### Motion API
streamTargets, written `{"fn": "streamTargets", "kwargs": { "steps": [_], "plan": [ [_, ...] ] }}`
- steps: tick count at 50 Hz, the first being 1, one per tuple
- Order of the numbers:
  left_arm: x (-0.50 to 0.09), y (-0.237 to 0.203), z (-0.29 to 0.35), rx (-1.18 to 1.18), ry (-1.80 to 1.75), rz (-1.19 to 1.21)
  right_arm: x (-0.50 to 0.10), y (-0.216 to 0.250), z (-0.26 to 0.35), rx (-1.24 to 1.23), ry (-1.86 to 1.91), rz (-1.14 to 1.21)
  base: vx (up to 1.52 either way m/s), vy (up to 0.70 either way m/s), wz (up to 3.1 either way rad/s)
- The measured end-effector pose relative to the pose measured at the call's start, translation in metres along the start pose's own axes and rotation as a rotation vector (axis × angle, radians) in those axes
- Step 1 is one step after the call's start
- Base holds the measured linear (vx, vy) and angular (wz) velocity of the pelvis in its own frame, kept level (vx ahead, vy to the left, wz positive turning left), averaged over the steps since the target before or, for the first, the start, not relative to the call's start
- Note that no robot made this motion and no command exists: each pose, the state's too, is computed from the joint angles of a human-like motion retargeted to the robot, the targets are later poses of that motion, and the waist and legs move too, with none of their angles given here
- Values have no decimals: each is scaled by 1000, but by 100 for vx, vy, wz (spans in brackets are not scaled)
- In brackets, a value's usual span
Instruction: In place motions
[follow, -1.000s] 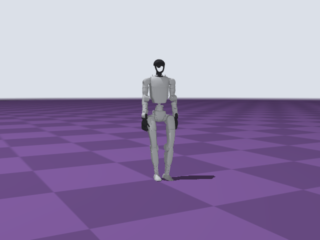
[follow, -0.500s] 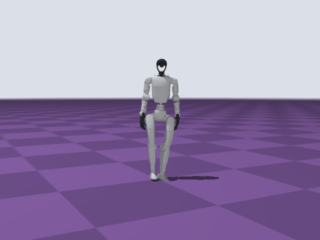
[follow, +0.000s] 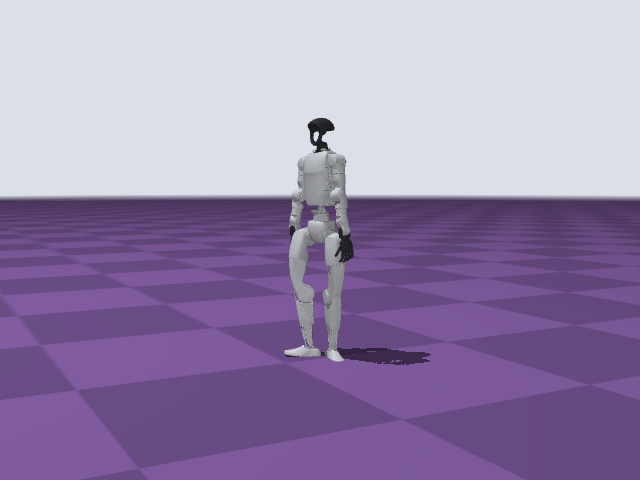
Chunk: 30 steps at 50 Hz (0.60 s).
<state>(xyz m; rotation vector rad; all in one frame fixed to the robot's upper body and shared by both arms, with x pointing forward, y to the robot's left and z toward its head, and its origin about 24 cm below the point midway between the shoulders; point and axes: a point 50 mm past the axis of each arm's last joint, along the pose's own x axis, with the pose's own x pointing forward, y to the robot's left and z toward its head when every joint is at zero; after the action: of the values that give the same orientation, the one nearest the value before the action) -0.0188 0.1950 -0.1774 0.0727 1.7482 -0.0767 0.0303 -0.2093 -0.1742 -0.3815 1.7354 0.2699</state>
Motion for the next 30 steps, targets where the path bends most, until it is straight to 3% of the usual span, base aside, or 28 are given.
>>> {"fn": "streamTargets", "kwargs": {
  "steps": [12,30],
  "plan": [
    [-4,-1,38,-16,-159,-15,5,5,-31,77,84,3,-32,7,-79],
    [-1,-14,31,-24,-155,-12,-4,6,28,-117,-128,5,-19,10,-144]
  ]
}}
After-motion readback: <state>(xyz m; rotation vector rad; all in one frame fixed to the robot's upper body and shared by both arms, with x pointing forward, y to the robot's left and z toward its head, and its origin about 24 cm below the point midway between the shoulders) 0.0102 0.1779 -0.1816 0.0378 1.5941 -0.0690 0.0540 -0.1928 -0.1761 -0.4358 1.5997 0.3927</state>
